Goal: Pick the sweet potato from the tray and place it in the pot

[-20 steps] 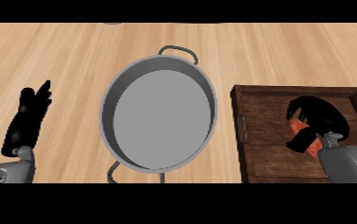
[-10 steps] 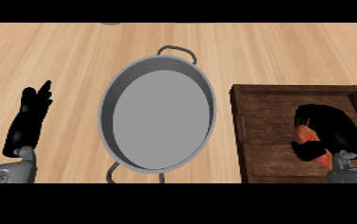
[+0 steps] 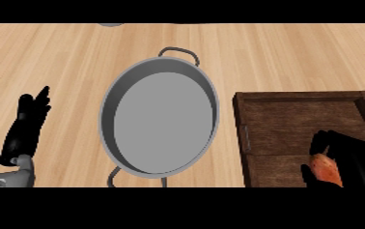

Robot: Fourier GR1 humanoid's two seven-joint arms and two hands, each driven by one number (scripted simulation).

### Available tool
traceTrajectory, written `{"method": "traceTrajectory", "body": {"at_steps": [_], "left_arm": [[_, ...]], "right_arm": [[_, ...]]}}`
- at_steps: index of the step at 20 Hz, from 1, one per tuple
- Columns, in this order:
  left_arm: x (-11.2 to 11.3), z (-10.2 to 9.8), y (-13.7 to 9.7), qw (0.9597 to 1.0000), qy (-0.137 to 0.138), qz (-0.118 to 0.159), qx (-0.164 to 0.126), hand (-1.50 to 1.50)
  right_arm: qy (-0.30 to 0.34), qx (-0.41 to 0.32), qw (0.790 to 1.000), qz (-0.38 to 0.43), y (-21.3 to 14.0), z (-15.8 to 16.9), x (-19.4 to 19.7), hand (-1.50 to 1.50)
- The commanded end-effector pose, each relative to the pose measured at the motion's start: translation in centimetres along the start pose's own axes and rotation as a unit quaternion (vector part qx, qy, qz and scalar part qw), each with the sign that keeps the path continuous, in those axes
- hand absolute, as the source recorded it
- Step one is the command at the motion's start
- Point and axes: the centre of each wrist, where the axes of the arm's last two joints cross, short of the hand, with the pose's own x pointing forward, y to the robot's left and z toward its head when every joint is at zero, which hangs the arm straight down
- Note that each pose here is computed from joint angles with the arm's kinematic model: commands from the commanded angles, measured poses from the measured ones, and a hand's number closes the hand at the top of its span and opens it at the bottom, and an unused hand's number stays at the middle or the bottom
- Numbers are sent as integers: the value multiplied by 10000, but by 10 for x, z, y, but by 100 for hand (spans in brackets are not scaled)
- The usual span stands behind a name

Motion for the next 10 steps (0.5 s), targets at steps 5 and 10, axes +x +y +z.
{"method": "traceTrajectory", "body": {"at_steps": [5, 10], "left_arm": [[-5, -3, -11, 10000, 35, 65, 19, 0], [5, -1, 6, 9999, -53, -58, -82, 0]], "right_arm": [[-1202, -1851, 9641, -1478, -68, 47, 36, 150], [-1504, -2374, 9461, -1608, -96, 61, 60, 150]]}}
